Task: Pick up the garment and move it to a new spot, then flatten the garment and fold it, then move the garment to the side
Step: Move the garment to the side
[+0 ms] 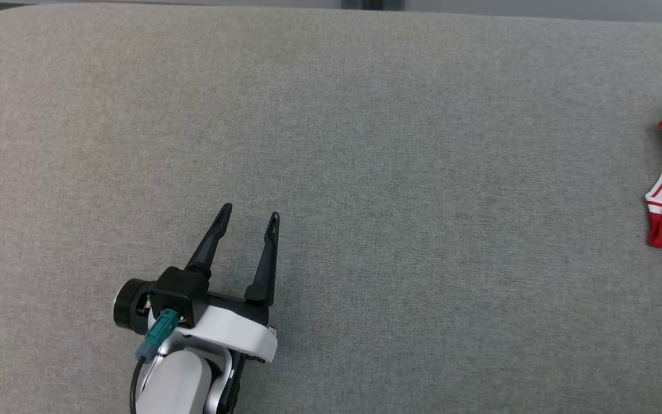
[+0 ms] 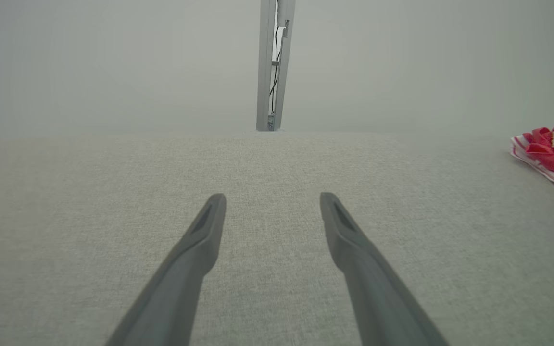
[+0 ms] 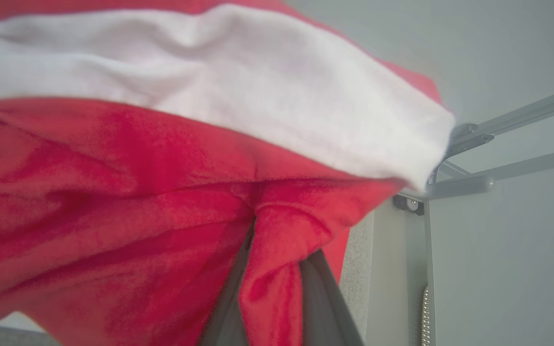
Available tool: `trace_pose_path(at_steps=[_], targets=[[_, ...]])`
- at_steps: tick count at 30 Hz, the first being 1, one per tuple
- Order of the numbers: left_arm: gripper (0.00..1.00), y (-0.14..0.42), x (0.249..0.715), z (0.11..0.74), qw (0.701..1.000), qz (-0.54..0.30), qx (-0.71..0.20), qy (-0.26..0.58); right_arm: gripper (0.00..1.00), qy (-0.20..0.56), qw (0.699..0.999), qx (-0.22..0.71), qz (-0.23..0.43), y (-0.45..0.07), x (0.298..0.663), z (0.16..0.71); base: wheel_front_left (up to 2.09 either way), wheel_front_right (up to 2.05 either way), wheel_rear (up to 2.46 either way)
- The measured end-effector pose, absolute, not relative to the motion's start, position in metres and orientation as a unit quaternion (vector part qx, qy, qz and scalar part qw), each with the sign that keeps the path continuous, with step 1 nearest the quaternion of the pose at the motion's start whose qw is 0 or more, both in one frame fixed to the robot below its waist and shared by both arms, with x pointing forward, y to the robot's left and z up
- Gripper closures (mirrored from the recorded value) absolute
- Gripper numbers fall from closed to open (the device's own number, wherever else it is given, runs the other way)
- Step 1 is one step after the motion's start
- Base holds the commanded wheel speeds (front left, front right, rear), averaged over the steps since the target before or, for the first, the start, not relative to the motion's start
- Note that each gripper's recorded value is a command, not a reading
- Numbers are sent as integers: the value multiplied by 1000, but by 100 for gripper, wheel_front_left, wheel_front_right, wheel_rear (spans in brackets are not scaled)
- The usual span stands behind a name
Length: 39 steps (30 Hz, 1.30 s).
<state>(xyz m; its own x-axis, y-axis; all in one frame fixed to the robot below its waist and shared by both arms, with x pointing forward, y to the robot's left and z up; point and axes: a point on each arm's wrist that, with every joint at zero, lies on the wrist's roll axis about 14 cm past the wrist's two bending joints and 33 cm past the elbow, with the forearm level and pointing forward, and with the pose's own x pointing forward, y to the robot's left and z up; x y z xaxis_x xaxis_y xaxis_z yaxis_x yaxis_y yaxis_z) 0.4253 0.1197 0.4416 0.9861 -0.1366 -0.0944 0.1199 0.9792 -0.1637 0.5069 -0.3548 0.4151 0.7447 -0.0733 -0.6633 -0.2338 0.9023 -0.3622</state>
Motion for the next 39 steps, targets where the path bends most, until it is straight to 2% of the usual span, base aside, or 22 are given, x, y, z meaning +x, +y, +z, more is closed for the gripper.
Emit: trace_pose_path(at_steps=[6,7,8,15,23,30,34,39], targets=[[0,130,428,435,994,-52,-70,59,100,381,893,-234,43,-356,503,385,0,0,0],[0,132,429,434,995,-50,-68,61,58,382,893,-236,44,-355,504,381,0,0,0],[0,134,429,433,995,-49,-68,62,0,385,892,-234,41,-355,504,378,0,0,0],[0,138,428,436,995,-43,-66,57,0,388,893,-224,36,-346,504,376,0,0,0],[0,134,422,451,995,-46,-72,41,0,354,900,-251,46,-335,520,416,0,0,0],[0,137,412,467,996,-40,-76,22,0,355,889,-287,39,-340,519,453,0,0,0],[0,142,406,473,997,-32,-75,14,0,272,919,-279,63,-313,541,497,0,0,0],[0,150,398,479,997,-19,-70,6,0,155,946,-259,116,-260,551,538,0,0,0]])
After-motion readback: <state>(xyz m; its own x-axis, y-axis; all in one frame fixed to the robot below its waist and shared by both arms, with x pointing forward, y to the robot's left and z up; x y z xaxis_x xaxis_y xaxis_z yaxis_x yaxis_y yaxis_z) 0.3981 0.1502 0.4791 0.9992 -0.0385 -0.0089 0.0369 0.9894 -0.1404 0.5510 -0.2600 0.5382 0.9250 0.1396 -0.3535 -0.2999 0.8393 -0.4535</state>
